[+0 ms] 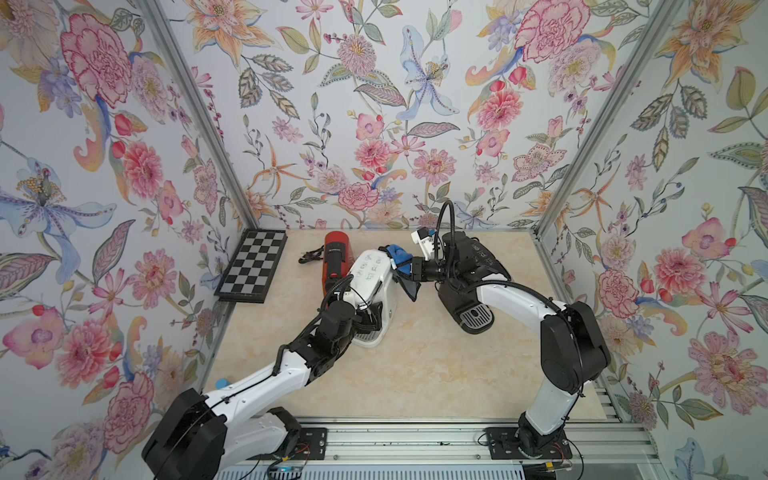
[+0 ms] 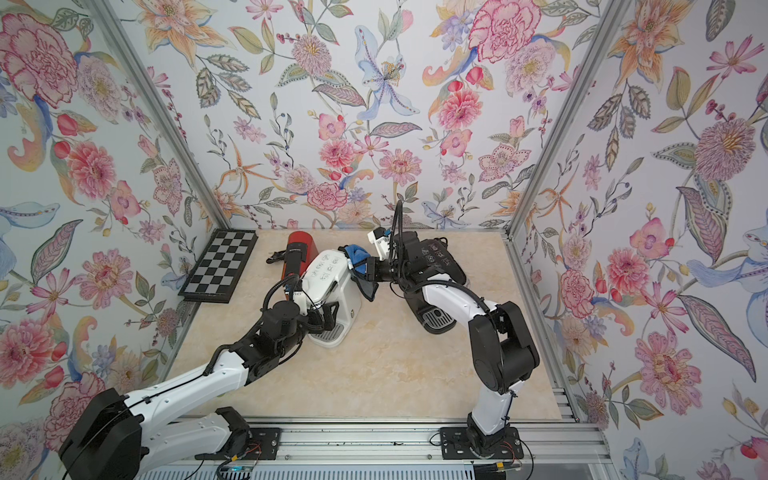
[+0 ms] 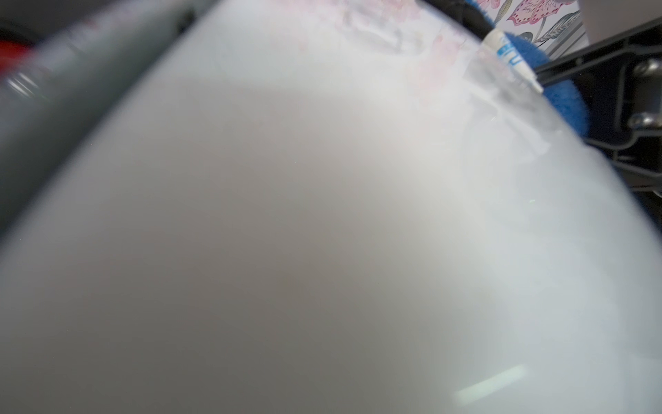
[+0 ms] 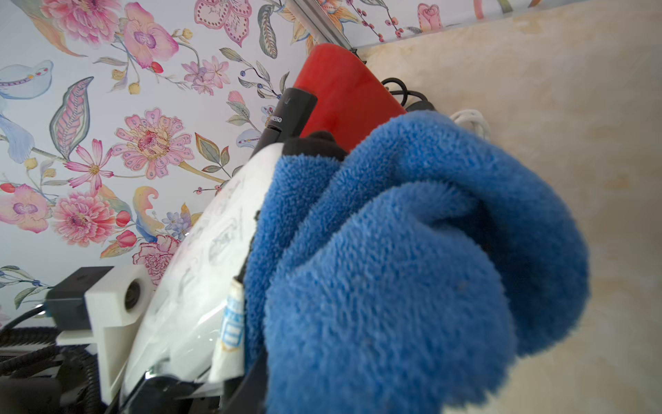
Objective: Wipe the surface of a coffee machine
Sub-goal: Wipe the dirt from the surface of the coffee machine.
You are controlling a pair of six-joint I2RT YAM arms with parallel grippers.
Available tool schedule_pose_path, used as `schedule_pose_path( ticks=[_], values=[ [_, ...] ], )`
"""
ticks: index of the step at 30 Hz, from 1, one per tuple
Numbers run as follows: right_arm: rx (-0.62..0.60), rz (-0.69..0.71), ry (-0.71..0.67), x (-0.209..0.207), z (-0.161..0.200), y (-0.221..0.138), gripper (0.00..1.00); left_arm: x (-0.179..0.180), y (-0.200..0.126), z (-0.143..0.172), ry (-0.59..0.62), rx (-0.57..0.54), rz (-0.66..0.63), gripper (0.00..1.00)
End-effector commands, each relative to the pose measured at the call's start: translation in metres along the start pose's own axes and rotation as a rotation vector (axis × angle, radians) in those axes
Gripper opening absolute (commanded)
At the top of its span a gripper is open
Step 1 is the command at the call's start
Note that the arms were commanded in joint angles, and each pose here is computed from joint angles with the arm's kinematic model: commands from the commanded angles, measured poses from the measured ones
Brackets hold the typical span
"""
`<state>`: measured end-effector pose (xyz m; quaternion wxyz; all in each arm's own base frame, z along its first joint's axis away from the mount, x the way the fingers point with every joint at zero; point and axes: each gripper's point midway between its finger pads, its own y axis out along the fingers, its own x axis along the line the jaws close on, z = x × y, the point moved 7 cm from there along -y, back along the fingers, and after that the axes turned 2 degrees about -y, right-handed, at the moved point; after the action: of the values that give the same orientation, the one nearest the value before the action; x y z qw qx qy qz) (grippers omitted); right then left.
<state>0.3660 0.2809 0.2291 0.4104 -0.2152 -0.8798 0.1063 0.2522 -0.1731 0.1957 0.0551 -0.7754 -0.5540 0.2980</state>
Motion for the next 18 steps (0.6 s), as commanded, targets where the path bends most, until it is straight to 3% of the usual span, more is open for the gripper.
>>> schedule_pose_path(
  ticks=[1, 11, 18],
  values=[
    [0.070, 0.014, 0.072, -0.030, 0.035, 0.021, 0.32, -0.002, 0.002, 0.000, -0.008, -0.016, 0.007, 0.99],
    [0.124, 0.041, 0.158, -0.070, 0.069, 0.038, 0.32, 0.000, -0.008, -0.006, -0.004, -0.039, -0.014, 0.98],
    [0.090, 0.039, 0.104, -0.052, 0.049, 0.026, 0.32, 0.000, -0.023, -0.016, 0.005, -0.110, -0.024, 0.98]
  ],
)
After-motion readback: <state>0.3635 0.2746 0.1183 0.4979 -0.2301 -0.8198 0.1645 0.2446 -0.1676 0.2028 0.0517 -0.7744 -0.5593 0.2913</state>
